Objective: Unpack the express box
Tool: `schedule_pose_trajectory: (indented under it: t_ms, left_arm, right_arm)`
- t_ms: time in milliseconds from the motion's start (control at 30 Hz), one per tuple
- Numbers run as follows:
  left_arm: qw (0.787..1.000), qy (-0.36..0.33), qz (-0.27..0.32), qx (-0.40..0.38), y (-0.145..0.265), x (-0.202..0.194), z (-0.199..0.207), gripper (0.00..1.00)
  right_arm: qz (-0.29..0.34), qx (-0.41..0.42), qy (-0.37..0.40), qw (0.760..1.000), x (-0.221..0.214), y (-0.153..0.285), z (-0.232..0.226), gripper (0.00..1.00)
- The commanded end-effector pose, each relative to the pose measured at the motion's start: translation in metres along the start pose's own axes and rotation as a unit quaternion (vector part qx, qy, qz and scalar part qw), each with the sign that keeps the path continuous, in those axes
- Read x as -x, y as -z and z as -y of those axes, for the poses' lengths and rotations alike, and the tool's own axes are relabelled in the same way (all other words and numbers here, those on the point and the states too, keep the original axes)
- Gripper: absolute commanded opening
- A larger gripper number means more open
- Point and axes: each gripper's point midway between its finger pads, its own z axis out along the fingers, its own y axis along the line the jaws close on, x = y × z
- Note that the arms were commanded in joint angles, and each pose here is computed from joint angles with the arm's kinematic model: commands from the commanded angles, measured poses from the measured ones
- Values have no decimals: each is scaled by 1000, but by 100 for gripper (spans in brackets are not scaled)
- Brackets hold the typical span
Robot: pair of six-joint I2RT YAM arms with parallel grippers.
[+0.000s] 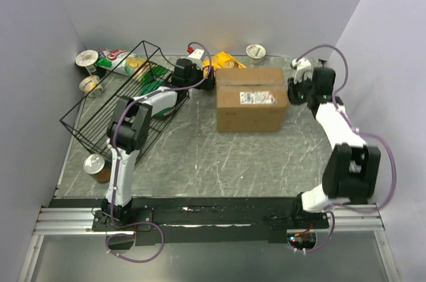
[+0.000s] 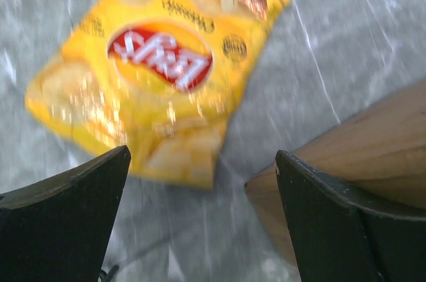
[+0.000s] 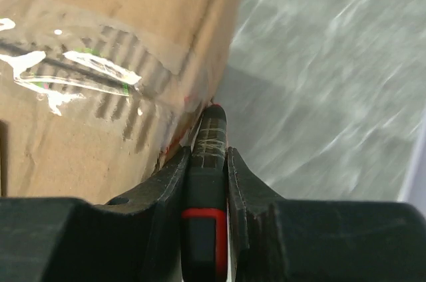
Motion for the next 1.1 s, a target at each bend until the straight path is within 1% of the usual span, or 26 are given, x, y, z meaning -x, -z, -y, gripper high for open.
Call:
schedule_pose_trajectory:
  t_ms: [0,33,67,133,167,200,233,267,333,367,433,500,533,633,667,733,767,800,833,867,900,933,967,1000,1033,1067]
  left_arm:
    - [994,31,-15,-107,52,29,76,97]
    - [993,31,-21,-109,57,27,77,98]
    - [993,32,-30,-107,65,24,78,98]
    - [994,35,-38,-101,73,22,77,98]
    - [993,40,-46,-98,81,20,77,98]
    - [993,50,-51,-95,86,18,78,98]
    - [993,54,-53,-95,91,17,80,97]
    - [992,58,-59,-94,101,11,82,97]
    - [992,50,-64,-101,110,5,90,96]
    - [992,42,-62,-97,115,6,90,96]
    - [993,30,-62,-95,116,5,91,96]
    - [994,16,-60,-85,110,7,87,96]
    - [994,15,-82,-75,110,-2,84,96]
    - [992,15,-113,-57,105,-20,75,96]
    - [992,13,-112,-60,105,-21,76,96]
    - [992,10,-114,-53,107,-25,72,96]
    - [994,1,-92,-58,104,-12,74,96]
    - [994,-7,-88,-59,102,-10,74,96]
    - [996,-18,-72,-56,99,5,74,96]
    - [996,-30,-66,-56,95,9,73,96]
    - [996,-38,-59,-52,91,16,72,96]
    - [997,-50,-35,-51,86,40,74,96]
    - [996,-64,-42,-45,78,36,69,96]
    - [996,-70,-33,-40,74,46,68,96]
    - [996,-74,-20,-36,71,66,70,96]
    - [997,-70,-23,-36,68,68,67,96]
  right_arm:
    - [-5,120,-21,992,-10,46,-98,0]
    - [-22,124,-33,992,-27,53,-104,0]
    - [-14,132,-30,991,-24,66,-119,0]
    - [-40,148,-37,988,-49,77,-140,0]
    - [-30,146,-34,988,-47,88,-144,0]
    - [-35,137,-35,989,-53,92,-144,0]
    - [-53,131,-42,989,-66,97,-146,0]
    - [-50,121,-35,991,-66,104,-144,0]
    - [-76,88,-27,993,-78,114,-134,0]
    - [-69,67,-16,995,-75,120,-126,0]
    - [-64,31,-8,997,-73,128,-112,0]
    - [-46,7,3,999,-65,134,-102,0]
    - [-43,-7,6,999,-63,135,-97,0]
    - [-42,-29,12,999,-54,137,-87,0]
    - [-56,-50,8,997,-57,136,-78,0]
    - [-60,-72,0,996,-52,137,-65,0]
    - [-65,-83,-7,994,-53,136,-59,0]
    - [-67,-108,-27,992,-54,141,-43,0]
    - [-58,-117,-34,991,-47,143,-35,0]
    - [-58,-127,-48,989,-46,143,-27,0]
    - [-47,-143,-56,987,-37,148,-15,0]
    - [-43,-155,-59,985,-32,149,-9,0]
    - [-42,-165,-60,984,-29,148,-3,0]
    - [-42,-189,-59,979,-26,152,7,0]
    - [-17,-208,-58,976,-9,158,16,0]
    - [2,-212,-61,975,2,163,20,0]
